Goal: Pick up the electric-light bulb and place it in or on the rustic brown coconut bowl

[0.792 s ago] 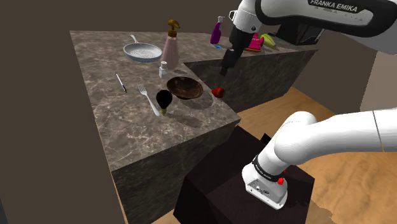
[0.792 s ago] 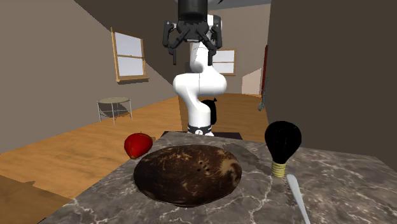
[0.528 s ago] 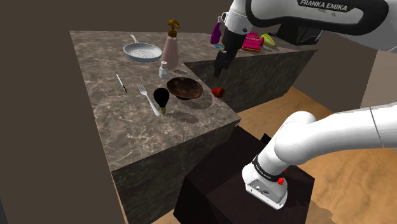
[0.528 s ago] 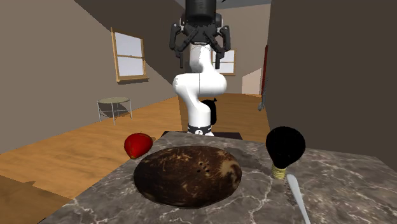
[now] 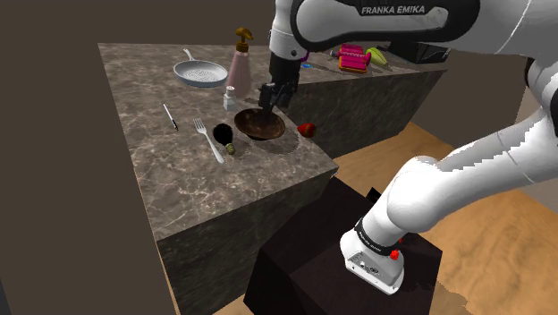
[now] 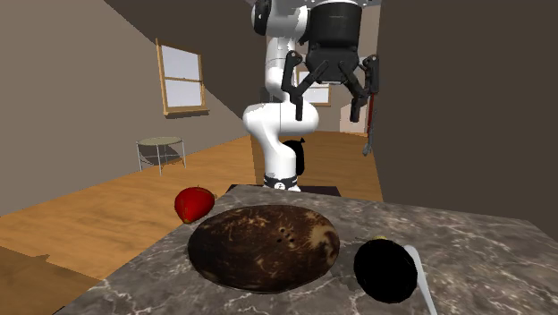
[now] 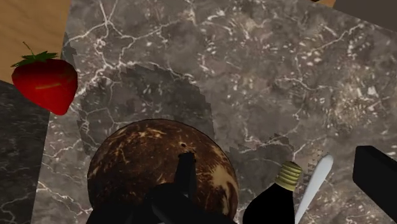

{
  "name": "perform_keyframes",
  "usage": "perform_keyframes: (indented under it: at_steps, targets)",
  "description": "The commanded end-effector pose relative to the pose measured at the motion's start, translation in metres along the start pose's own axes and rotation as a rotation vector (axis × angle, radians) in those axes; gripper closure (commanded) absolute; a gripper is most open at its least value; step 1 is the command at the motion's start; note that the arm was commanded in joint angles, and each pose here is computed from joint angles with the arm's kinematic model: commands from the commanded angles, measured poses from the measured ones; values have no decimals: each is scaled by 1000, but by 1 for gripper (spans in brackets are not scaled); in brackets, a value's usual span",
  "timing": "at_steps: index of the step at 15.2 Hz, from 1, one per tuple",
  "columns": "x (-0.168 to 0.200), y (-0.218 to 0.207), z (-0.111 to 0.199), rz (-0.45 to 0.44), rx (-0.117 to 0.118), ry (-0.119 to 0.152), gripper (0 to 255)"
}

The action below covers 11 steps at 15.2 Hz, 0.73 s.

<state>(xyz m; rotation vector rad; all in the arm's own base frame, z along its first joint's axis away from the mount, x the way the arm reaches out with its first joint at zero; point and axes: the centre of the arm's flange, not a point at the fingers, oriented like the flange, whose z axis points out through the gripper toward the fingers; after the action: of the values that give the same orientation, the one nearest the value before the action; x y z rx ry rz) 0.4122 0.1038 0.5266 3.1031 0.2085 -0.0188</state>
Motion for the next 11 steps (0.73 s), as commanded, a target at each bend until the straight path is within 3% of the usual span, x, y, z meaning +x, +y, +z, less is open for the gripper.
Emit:
perform_keyframes:
  at_steps: [1,9,11]
  targets:
    - [23,-17,9,9,-1,-15,0]
    - [100,-87,52,40,-9,-76,0]
    - [100,-88,57,40,-9,-77,0]
